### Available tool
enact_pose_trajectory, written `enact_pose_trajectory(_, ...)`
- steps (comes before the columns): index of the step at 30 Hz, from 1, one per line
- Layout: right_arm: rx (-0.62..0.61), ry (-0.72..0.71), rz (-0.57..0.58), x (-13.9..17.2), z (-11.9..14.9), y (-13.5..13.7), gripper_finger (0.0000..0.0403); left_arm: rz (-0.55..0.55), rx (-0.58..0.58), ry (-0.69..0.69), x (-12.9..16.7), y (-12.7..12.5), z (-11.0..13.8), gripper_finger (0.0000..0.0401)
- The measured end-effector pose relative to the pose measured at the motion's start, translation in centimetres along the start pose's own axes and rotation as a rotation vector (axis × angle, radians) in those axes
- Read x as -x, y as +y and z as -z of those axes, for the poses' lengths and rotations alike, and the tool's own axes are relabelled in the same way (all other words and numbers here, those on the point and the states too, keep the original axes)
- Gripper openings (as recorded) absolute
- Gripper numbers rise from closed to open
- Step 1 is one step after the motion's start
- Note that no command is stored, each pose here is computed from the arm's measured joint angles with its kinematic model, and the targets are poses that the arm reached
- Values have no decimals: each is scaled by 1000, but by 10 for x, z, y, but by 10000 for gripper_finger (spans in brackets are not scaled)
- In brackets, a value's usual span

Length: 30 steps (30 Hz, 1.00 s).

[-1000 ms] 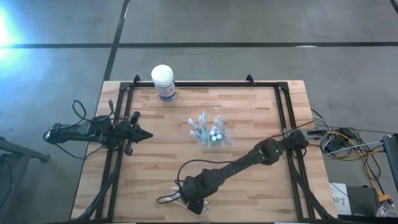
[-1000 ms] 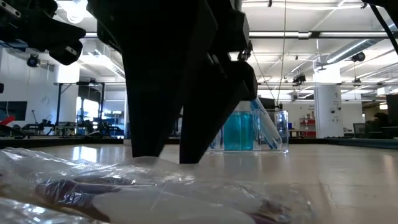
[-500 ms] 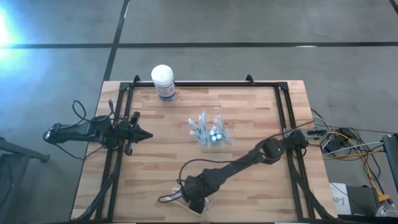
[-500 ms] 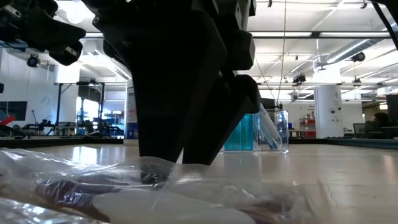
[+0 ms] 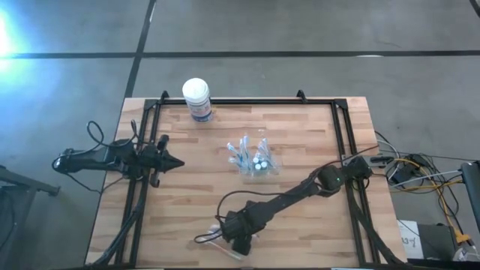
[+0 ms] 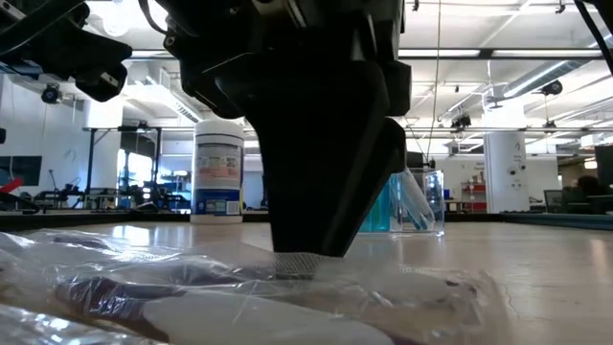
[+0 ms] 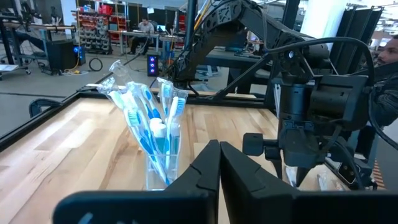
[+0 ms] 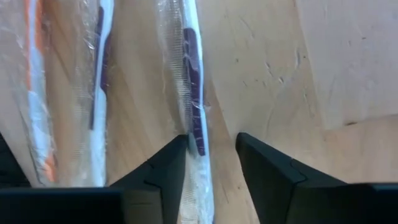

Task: Pick & Place toothbrushing station
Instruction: Put the purple toothbrush into the transparent organizer

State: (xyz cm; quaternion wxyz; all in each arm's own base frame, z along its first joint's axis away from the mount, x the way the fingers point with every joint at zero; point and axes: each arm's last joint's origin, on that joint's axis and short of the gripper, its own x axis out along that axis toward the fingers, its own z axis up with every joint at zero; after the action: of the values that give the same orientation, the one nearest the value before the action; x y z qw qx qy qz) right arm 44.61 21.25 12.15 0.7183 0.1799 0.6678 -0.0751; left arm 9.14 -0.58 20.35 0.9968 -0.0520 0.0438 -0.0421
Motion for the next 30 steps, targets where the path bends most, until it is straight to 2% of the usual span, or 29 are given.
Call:
enact_pose_trajectory(3,29,4,9,-1,1,-1,116,0,0,0,0,0,0,7)
enact_pose_trajectory(8,70,9,14,2,0,-1,27,0,2,1,0,0,0,10)
enact_pose_trajectory(12,94,-27,9,14,-2,0,23,-1,15,8,-1,0,3,17)
enact_pose_trajectory(17,166,-117,59,38,-1,0,18,-2,31,24,-2,1,7,14)
enact_pose_trajectory(22,262,-326,24,95,-4,5,16,-2,63,18,-2,1,7,9)
enact_pose_trajectory(27,351,-484,37,139,8,3,15,-2,93,16,-2,1,7,14)
enact_pose_trajectory(30,362,-599,58,170,18,-7,14,-2,111,16,-2,1,7,16)
